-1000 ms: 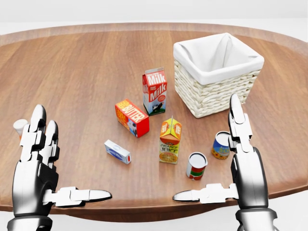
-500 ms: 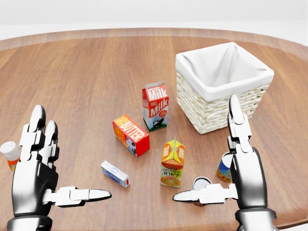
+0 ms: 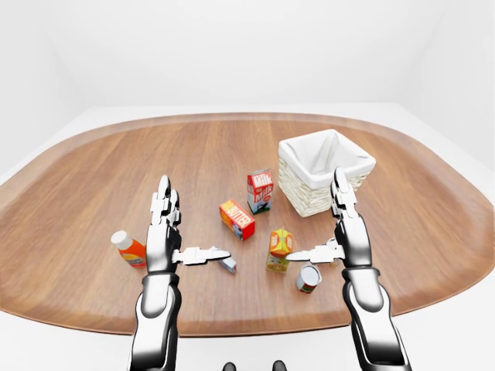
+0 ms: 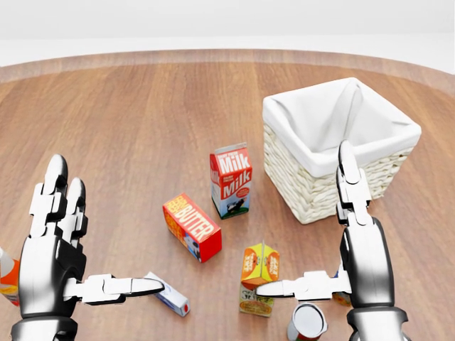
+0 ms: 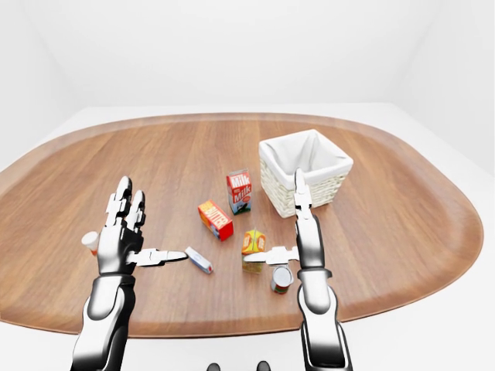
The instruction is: Pick up the alphabet soup and the tomato sauce, and put them in the basket.
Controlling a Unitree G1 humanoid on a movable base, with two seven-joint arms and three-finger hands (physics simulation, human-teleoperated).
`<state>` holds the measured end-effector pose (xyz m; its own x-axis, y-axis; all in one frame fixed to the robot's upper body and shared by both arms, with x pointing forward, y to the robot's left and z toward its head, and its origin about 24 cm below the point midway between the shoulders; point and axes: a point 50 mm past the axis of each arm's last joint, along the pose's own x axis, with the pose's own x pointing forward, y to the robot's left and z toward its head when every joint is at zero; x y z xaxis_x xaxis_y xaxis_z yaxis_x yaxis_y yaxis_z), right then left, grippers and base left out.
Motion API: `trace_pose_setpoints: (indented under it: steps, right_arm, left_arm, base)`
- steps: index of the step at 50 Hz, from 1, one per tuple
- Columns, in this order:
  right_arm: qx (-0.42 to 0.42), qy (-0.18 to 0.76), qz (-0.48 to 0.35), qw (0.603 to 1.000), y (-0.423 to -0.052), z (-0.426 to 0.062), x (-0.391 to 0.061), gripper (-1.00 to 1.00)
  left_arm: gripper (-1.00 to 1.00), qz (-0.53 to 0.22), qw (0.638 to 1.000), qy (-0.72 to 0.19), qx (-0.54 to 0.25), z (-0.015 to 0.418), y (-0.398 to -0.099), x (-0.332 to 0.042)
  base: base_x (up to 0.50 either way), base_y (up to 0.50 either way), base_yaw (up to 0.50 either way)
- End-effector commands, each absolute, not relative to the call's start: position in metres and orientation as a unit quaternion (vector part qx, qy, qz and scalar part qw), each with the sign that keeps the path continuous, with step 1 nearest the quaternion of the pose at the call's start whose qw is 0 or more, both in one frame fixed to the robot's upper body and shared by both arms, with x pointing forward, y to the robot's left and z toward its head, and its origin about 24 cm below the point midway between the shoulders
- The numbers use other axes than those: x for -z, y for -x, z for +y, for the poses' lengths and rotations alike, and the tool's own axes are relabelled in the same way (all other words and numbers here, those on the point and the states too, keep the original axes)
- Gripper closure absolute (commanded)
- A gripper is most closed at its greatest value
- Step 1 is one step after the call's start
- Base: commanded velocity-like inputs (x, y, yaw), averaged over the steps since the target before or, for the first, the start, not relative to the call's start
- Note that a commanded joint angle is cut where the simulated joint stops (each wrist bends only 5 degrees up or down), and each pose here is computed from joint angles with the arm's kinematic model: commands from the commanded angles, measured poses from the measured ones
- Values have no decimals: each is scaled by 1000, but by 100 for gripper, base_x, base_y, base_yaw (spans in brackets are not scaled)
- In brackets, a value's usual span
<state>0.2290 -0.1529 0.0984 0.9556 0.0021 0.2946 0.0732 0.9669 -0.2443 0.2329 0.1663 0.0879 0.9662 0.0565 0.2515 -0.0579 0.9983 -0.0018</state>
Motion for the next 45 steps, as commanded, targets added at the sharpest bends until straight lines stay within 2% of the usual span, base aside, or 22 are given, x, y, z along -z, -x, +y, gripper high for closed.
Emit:
trace_pose_setpoints:
  steps: [1,33,45]
  right_arm:
    - [17,128,-147,981,-230,-153,-98,-100]
    - [15,128,-146,981,-229,-152,-98,-100]
    - [10,124,-145,982,-230,-152,-97,-100]
  left_arm:
    - [-100,-126,992,-3,-28,166,-233,-87]
    - [-100,-121,992,-2,-26,166,-233,-85]
    - [-100,-119,992,-8,-28,164,-235,-84]
  base:
    - [23,0,0]
    - [22,0,0]
    - [6,0,0]
